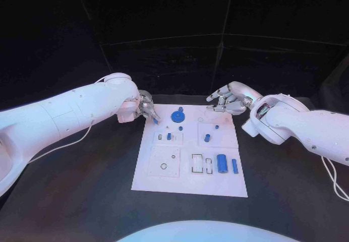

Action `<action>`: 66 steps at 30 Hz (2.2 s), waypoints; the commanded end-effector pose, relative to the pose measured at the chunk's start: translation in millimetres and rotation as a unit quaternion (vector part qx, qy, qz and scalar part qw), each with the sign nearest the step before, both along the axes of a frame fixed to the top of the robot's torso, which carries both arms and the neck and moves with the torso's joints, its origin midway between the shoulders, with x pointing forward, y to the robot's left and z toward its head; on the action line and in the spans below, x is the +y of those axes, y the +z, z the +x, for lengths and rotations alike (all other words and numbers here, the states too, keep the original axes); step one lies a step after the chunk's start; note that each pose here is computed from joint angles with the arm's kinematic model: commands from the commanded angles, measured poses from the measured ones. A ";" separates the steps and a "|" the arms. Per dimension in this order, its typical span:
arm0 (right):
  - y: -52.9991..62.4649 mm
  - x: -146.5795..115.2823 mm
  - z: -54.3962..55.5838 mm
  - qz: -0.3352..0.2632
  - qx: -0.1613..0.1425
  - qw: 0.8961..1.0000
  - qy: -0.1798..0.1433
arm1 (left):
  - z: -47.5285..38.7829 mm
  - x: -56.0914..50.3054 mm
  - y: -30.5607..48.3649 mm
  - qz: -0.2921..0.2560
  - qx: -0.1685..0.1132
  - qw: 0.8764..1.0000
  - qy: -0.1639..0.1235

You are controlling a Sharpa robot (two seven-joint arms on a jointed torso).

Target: Assemble the parts on the task board

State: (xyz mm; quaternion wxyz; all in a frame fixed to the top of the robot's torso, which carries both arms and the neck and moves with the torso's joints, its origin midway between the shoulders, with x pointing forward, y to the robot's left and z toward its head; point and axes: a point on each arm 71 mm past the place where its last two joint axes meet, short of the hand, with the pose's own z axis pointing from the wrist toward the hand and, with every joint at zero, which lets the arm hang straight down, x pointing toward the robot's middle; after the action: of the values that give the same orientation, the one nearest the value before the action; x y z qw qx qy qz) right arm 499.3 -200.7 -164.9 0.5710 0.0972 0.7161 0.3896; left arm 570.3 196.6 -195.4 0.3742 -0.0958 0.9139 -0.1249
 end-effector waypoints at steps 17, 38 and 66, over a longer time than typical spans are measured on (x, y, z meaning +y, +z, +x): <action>0.0 -2.7 1.7 -0.002 0.002 1.000 0.001 | -53.2 4.4 -5.5 -0.083 -0.090 0.992 0.008; -0.9 0.4 3.1 -0.002 0.003 1.000 0.004 | -68.0 -4.6 -27.9 -0.029 -0.074 0.996 -0.044; -1.2 1.8 3.5 -0.002 0.003 1.000 0.006 | -69.0 -8.7 -32.2 -0.013 -0.056 0.997 -0.047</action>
State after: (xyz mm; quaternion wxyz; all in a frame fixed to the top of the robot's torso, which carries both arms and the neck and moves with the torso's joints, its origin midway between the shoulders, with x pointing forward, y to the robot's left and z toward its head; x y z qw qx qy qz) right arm 502.9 -200.2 -167.2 0.5679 0.0966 0.7201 0.3868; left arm 502.2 187.6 -226.6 0.4259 -0.0586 0.8869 -0.1689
